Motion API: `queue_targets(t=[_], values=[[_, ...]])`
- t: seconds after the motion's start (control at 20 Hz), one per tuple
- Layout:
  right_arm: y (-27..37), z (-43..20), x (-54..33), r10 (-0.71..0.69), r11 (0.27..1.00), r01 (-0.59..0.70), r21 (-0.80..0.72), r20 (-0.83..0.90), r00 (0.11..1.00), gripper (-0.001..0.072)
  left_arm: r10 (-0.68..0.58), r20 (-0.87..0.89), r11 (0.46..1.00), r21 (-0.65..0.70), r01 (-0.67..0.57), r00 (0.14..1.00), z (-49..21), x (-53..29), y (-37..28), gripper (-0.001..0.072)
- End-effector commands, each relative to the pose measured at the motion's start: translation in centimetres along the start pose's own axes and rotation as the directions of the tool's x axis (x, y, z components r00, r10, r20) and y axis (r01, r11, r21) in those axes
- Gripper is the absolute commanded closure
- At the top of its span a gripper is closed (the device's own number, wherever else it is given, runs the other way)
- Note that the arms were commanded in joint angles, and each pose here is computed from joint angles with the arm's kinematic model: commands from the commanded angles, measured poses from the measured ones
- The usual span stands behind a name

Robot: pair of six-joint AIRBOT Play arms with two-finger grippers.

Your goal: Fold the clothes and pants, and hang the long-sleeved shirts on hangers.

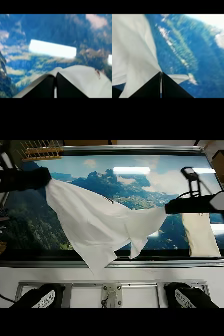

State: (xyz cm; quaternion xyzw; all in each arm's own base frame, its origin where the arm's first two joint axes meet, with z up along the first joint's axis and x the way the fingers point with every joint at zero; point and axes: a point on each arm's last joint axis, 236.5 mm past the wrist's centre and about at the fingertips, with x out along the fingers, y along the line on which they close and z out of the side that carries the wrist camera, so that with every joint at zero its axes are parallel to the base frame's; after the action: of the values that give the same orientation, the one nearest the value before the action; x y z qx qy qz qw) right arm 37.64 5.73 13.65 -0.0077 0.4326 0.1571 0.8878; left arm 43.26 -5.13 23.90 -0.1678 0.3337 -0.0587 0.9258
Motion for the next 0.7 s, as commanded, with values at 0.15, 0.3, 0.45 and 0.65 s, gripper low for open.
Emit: queue_targets(t=[0.15,0.3,0.45,0.65], values=[[0.1,10.1,-23.7,-0.216,0.966,0.258,0.008,0.574,0.790,0.0698,-0.163,0.527,0.984,0.148,0.099,0.834,8.3,-24.8,-7.5,0.0703],[1.6,11.0,-30.5,-0.239,0.956,0.287,0.061,0.731,0.640,0.0698,-0.222,0.649,0.973,0.199,0.119,0.728,7.6,-32.9,-9.3,0.0703],[2.8,11.0,-34.6,-0.239,0.948,0.308,0.077,0.810,0.535,0.0699,-0.254,0.712,0.967,0.204,0.154,0.654,5.9,-38.0,-10.1,0.0703],[3.4,10.8,-36.1,-0.235,0.952,0.291,0.094,0.833,0.500,0.0699,-0.268,0.733,0.963,0.196,0.184,0.625,4.8,-40.1,-10.4,0.0703]])
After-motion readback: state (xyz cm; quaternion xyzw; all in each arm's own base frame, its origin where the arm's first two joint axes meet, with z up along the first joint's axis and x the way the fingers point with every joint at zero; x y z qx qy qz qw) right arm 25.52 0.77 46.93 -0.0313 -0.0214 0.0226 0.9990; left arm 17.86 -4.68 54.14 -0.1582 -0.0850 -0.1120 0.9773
